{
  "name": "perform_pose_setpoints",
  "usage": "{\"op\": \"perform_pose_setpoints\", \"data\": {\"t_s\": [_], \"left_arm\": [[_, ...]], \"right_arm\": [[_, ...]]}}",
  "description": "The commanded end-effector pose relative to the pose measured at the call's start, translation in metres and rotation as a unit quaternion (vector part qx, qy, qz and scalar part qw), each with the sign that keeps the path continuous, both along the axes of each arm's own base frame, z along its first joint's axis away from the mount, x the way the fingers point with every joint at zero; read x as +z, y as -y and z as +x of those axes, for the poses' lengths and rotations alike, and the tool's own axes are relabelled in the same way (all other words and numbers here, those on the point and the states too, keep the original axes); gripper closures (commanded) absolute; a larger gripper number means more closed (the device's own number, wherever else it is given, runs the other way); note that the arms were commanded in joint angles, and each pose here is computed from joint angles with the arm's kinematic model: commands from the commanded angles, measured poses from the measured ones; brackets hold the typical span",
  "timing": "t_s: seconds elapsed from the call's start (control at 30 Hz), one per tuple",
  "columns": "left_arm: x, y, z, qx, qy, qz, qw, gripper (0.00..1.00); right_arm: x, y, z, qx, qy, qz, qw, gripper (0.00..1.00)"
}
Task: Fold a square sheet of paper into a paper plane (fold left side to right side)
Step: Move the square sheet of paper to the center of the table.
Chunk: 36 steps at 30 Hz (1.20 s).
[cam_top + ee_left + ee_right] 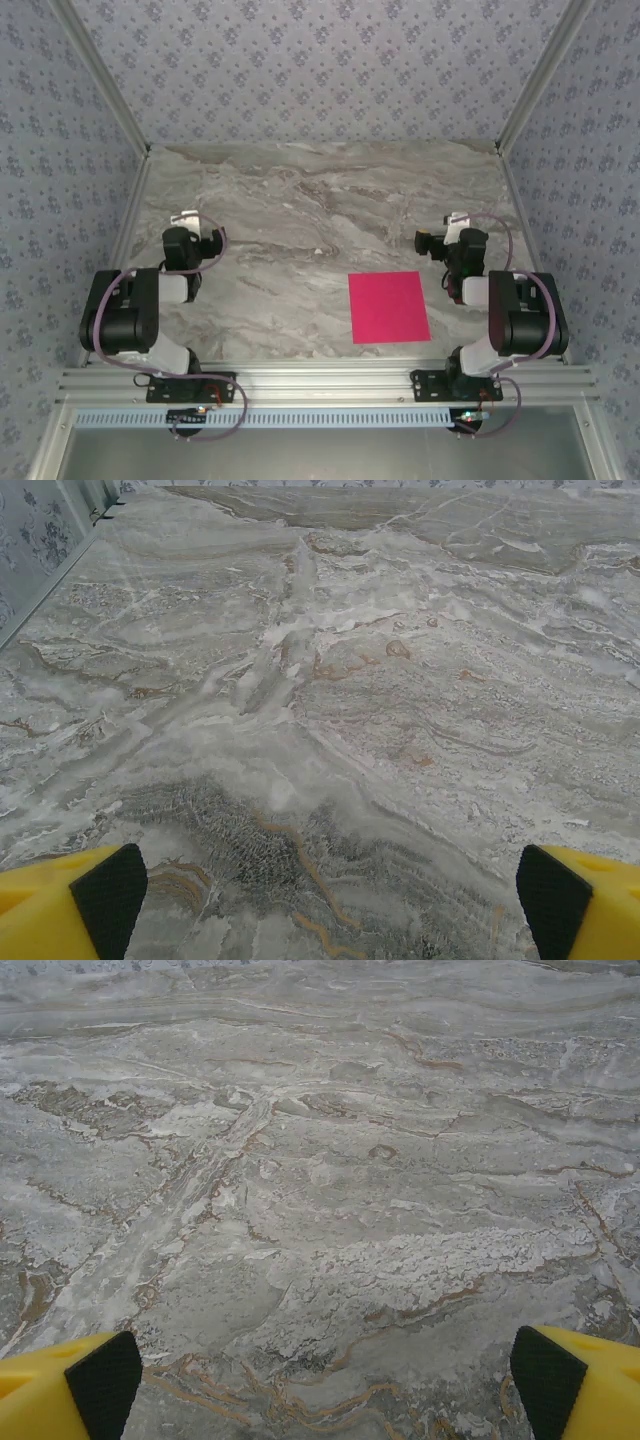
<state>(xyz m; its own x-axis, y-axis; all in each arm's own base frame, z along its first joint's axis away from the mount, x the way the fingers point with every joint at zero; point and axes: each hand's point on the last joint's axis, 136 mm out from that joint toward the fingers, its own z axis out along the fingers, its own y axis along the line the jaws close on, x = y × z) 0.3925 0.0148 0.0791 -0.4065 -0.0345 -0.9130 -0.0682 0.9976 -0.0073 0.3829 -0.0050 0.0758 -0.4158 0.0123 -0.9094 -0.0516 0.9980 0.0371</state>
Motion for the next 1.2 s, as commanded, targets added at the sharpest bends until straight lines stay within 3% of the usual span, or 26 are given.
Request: {"op": "perform_pose_setpoints", "data": {"t_s": [0.0, 1.17], "left_arm": [[0.0097, 0.0011, 0.0053, -0.002, 0.013, 0.002, 1.000, 0.02], [0.0094, 0.0008, 0.0051, -0.001, 0.012, 0.003, 1.000, 0.02]], "right_arm": [[0.0067, 0.0013, 0.0061, -0.003, 0.012, -0.013, 1.000, 0.00], [0.0064, 0.0027, 0.0068, -0.007, 0.010, -0.011, 1.000, 0.00]]}}
